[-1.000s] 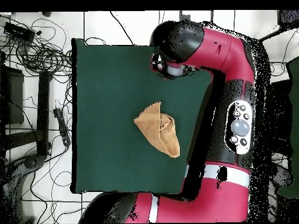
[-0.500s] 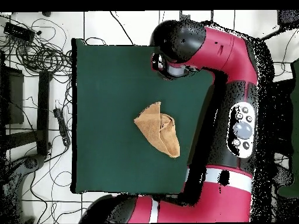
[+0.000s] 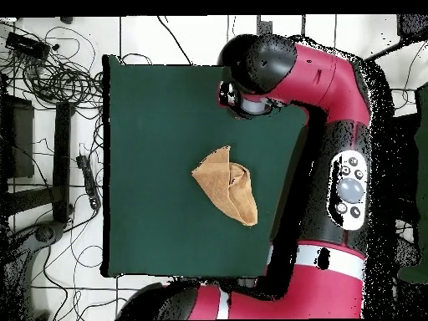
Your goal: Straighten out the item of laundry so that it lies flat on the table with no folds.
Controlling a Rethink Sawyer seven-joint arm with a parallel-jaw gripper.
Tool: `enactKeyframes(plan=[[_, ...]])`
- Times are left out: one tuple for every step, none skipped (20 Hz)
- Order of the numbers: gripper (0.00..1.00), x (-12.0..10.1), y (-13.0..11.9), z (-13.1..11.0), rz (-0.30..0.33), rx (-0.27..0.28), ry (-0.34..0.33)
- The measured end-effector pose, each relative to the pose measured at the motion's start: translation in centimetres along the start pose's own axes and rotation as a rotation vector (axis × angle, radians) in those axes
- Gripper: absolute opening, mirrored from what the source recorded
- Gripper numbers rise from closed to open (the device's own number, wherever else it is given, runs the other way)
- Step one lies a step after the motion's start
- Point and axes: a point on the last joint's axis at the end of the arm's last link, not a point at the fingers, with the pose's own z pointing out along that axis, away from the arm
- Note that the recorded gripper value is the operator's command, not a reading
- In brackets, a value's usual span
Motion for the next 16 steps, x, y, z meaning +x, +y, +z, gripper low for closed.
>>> enactKeyframes(plan=[[1.00, 0.0, -0.1, 0.0, 0.002, 0.000, 0.001], [1.00, 0.0, -0.3, 0.1, 0.003, -0.001, 0.002], [1.00, 0.0, -0.4, 0.1, 0.005, -0.001, 0.003], [1.00, 0.0, -0.8, 0.1, 0.010, -0.002, 0.003], [1.00, 0.0, -1.0, 0.1, 0.012, -0.002, 0.003], [1.00, 0.0, -1.1, 0.1, 0.014, -0.002, 0.003], [1.00, 0.0, -1.3, 0.1, 0.016, -0.002, 0.003], [1.00, 0.0, -1.4, 0.1, 0.018, -0.002, 0.003], [1.00, 0.0, -1.5, 0.1, 0.019, -0.003, 0.003], [1.00, 0.0, -1.6, 0.1, 0.020, -0.003, 0.003], [1.00, 0.0, -1.6, 0.1, 0.020, -0.003, 0.003], [1.00, 0.0, -1.7, 0.1, 0.021, -0.003, 0.003], [1.00, 0.0, -1.7, 0.1, 0.021, -0.003, 0.003], [1.00, 0.0, -1.7, 0.1, 0.021, -0.003, 0.003], [1.00, 0.0, -1.7, 0.1, 0.021, -0.003, 0.003], [1.00, 0.0, -1.7, 0.1, 0.021, -0.003, 0.003]])
